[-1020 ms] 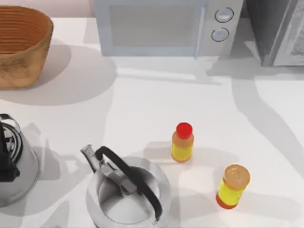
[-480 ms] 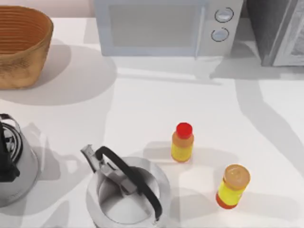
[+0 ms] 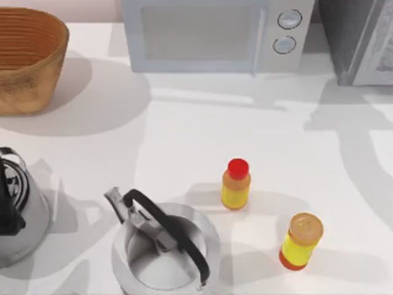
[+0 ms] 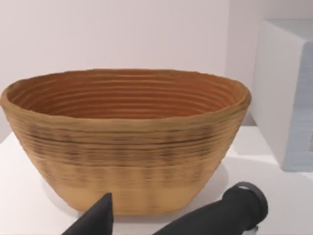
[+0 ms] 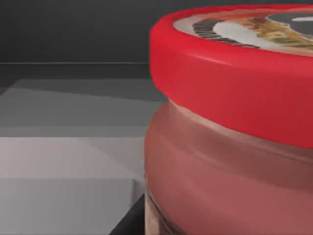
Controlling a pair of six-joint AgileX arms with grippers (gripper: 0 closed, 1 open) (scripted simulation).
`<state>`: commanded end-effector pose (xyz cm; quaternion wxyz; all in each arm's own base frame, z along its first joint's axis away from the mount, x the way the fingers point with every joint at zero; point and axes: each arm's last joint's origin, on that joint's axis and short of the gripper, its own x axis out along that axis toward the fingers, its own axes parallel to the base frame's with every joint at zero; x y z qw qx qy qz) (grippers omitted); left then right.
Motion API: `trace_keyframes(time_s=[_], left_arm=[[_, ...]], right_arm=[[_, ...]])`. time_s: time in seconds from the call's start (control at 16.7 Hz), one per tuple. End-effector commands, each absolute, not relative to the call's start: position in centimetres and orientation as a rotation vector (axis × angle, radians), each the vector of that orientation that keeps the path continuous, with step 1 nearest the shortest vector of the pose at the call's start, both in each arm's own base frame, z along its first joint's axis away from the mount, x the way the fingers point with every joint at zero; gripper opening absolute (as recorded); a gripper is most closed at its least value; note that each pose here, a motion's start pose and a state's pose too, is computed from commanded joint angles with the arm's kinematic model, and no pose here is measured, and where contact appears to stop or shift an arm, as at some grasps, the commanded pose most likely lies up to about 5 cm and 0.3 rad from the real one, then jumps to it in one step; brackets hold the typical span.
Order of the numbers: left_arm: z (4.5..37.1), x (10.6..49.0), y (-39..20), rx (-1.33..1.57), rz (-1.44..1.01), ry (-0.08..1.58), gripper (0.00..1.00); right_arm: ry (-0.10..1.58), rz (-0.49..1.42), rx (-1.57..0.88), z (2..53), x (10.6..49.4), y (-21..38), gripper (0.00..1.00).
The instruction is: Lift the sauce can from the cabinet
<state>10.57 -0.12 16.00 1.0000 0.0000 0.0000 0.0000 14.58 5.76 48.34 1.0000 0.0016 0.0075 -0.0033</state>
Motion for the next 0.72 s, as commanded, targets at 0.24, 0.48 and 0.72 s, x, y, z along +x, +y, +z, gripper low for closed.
trace_keyframes(time_s=[0.24, 0.48, 0.72], left_arm=[[16.0, 10.6, -0.1, 0.0, 0.0, 0.0, 1.0], [16.0, 10.6, -0.1, 0.0, 0.0, 0.0, 1.0], [16.0, 10.6, -0.1, 0.0, 0.0, 0.0, 1.0]], right_arm=[[0.083, -0.008, -0.019, 38.2, 13.2, 3.3, 0.0], [0.117, -0.006, -0.016, 27.3, 11.7, 1.5, 0.0], [0.067, -0.002, -0.002, 19.7, 10.7, 0.4, 0.0]])
